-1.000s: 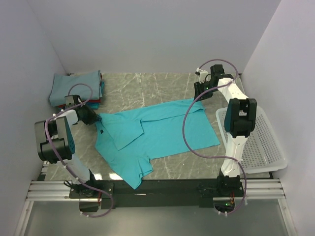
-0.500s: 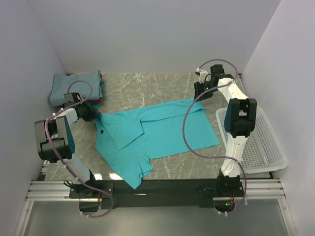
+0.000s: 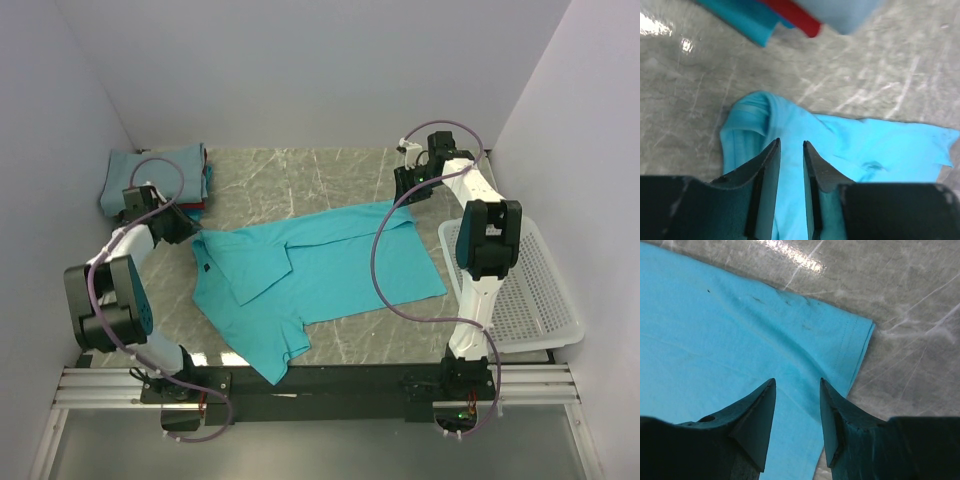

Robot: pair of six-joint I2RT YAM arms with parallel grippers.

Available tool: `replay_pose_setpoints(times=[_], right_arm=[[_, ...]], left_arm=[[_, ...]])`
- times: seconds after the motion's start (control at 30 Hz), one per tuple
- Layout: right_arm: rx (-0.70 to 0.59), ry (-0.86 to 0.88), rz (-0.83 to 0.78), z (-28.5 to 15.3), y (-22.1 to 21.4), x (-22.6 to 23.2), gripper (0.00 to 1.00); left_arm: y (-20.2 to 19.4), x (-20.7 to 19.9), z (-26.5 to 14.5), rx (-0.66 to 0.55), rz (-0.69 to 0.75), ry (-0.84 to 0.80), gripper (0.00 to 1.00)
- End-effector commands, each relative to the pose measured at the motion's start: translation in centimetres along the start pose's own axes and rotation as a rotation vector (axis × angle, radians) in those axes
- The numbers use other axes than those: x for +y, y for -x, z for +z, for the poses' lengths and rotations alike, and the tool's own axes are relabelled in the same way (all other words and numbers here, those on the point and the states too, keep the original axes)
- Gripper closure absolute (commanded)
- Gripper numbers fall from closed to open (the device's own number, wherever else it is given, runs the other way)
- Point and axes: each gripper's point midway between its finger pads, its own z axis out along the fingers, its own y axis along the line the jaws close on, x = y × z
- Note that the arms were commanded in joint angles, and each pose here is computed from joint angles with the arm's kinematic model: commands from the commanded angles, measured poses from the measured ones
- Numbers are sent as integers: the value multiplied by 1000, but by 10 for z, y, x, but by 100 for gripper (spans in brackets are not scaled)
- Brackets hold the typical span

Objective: Fold and stack the t-shirts
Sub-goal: Fold the tshirt

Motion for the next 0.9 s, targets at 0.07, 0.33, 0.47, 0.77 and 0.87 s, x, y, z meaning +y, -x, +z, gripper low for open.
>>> replay_pose_setpoints(times=[0.07,0.33,0.47,0.77,0.87], right_arm=[[-18,3,-6,-6,4,0,52],[-22,5,-9,-8,4,2,52],[-18,7,-8,-6,2,1,52],[-21,-4,14,-9,-1,-10,52],[-21,-4,13,-9,-1,-10,52]], left_arm=[[17,-14,-26,-110,59,-30,70],[10,-3,9,-7,47,-24,69],[4,7,27,48,44,-11,68],[4,12,36,69,42,2,68],[4,11,39,73,40,-4,68]])
